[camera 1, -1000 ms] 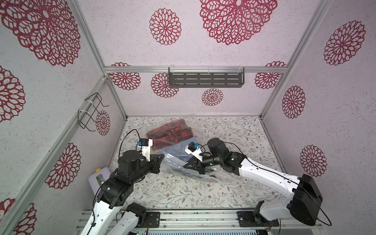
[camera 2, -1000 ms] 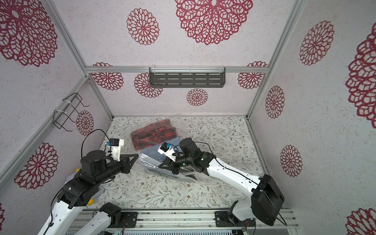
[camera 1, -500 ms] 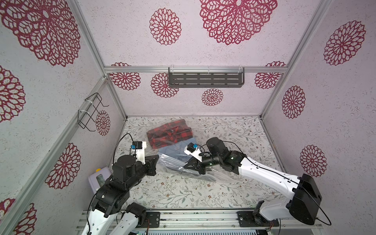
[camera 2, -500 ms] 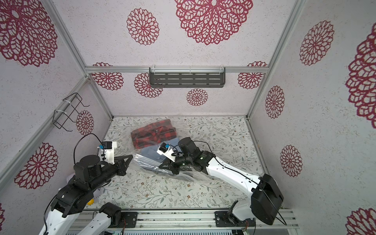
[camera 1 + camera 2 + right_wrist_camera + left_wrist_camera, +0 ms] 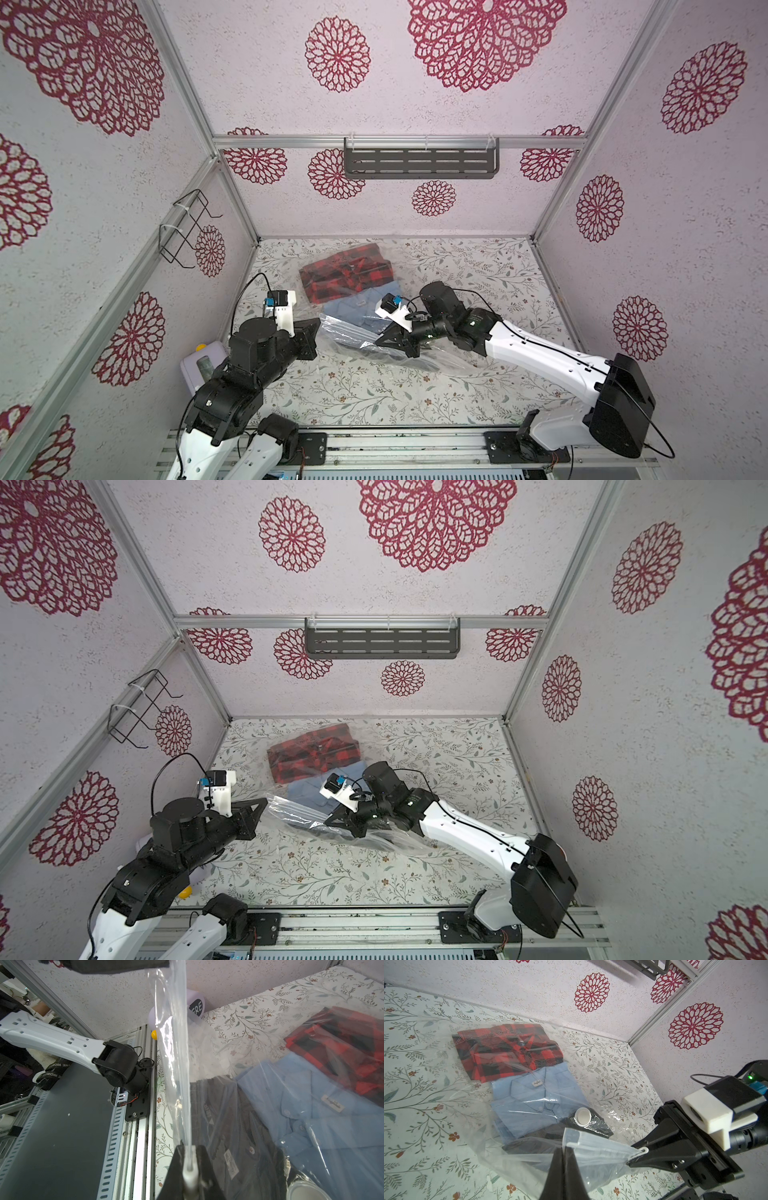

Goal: Place the folded shirt into the vacuum bag
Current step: Close the vacuum bag at the center of the board.

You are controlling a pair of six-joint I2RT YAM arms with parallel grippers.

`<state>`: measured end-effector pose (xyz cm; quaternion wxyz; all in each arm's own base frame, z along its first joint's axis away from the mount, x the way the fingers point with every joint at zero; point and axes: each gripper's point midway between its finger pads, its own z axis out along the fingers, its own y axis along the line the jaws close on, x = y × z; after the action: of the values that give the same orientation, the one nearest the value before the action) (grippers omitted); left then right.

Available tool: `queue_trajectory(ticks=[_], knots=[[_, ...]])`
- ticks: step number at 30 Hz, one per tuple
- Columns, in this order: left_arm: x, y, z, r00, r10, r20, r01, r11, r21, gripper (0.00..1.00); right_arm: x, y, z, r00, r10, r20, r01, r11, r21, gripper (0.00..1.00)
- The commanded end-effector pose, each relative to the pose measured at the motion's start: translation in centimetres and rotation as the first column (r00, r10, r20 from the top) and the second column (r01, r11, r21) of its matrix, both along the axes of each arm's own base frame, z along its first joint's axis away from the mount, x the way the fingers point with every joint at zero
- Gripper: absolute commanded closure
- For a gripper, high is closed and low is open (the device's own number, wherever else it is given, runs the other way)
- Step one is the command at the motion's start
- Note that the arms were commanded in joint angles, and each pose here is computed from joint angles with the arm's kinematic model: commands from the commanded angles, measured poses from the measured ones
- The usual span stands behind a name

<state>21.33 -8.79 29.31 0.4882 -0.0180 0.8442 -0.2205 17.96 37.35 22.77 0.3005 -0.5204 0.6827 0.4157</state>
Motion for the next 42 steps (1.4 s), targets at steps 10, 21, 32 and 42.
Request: queue_trajectory(ticks=[10, 21, 32, 42], knots=[[2.2, 6.8, 5.1, 0.919, 0.345, 0.188, -0.364, 0.928, 0.076, 1.0, -0.2, -3.8, -4.3, 0.991, -0.104, -0.085, 0.082, 0.97, -0.23, 1.0], [2.8, 7.8, 5.9, 0.9, 0.388, 0.201, -0.414, 0.904, 0.109, 1.0, -0.1, -4.8, -4.2, 0.989, -0.128, -0.071, 0.107, 0.963, -0.248, 1.0], [2.7, 8.9, 6.6, 0.879, 0.426, 0.213, -0.455, 0.884, 0.105, 1.0, -0.3, -5.8, -4.8, 0.985, -0.157, -0.073, 0.134, 0.958, -0.254, 1.0], [3.0, 9.0, 7.9, 0.874, 0.429, 0.229, -0.458, 0.885, 0.086, 1.0, 0.1, -6.7, -5.1, 0.976, -0.21, -0.063, 0.185, 0.943, -0.277, 1.0]])
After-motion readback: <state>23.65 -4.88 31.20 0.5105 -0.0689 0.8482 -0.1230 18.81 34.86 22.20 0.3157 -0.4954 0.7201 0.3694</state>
